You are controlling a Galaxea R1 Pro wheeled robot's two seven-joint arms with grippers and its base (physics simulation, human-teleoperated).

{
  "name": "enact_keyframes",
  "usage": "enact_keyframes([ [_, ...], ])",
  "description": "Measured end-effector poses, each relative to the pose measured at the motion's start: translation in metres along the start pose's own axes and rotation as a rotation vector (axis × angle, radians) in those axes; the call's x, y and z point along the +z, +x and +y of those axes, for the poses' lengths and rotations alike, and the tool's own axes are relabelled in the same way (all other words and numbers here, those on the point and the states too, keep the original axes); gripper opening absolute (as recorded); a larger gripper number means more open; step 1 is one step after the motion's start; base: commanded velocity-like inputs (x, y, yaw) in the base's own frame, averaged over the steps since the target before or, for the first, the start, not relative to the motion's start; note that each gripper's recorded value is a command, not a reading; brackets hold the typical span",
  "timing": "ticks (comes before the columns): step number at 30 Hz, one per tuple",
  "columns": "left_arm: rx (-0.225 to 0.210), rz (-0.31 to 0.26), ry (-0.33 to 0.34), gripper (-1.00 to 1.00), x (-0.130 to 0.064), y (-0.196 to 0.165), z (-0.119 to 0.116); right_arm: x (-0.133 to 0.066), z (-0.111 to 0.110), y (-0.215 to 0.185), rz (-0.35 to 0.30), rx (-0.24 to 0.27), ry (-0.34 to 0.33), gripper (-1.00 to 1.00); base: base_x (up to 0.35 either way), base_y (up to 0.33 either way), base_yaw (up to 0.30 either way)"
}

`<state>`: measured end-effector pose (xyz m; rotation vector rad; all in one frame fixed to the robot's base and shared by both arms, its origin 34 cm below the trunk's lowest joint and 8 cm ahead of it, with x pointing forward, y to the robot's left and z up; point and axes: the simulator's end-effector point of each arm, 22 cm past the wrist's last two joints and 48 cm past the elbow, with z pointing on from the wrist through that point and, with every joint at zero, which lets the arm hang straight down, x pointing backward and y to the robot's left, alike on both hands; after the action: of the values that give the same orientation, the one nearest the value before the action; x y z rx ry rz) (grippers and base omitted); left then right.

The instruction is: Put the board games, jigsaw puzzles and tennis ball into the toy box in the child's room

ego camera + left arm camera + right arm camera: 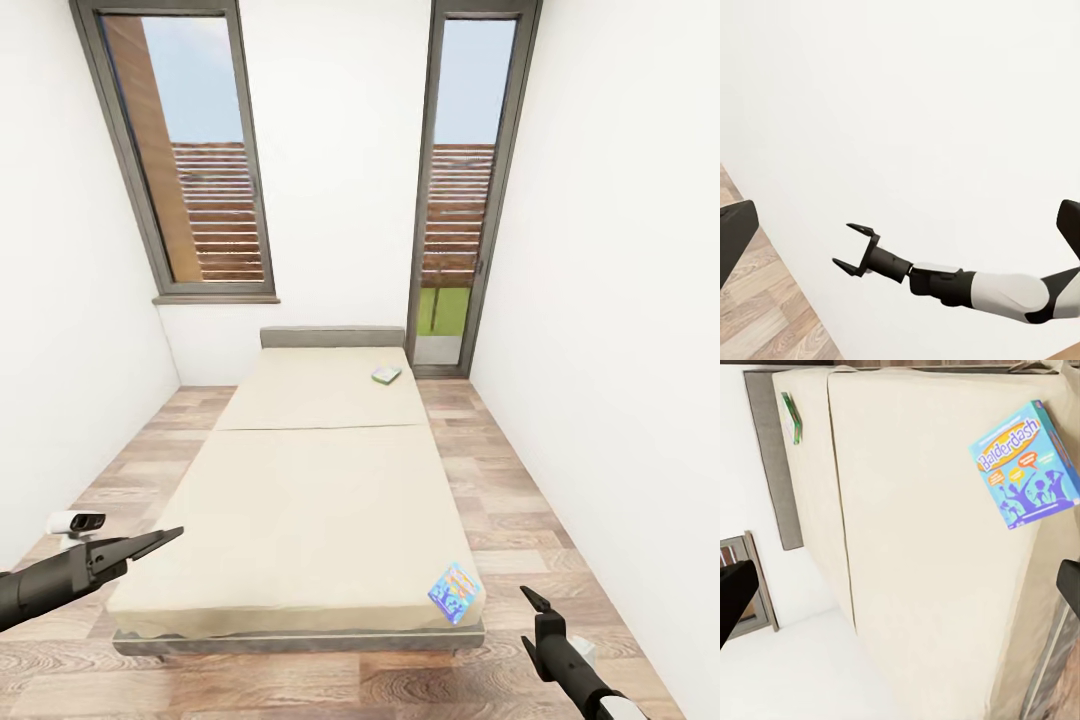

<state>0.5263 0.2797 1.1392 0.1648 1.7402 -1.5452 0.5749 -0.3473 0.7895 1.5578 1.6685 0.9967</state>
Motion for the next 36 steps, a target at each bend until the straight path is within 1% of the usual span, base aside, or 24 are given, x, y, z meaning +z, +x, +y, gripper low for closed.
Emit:
enact_keyframes([
  [36,-0.001,0.001,0.002,1.0,0.005,0.008,0.029,0.026,-0.016,-0.011,-0.036,-0.025,-0.002,1.0,0.0,0.0,0.0],
])
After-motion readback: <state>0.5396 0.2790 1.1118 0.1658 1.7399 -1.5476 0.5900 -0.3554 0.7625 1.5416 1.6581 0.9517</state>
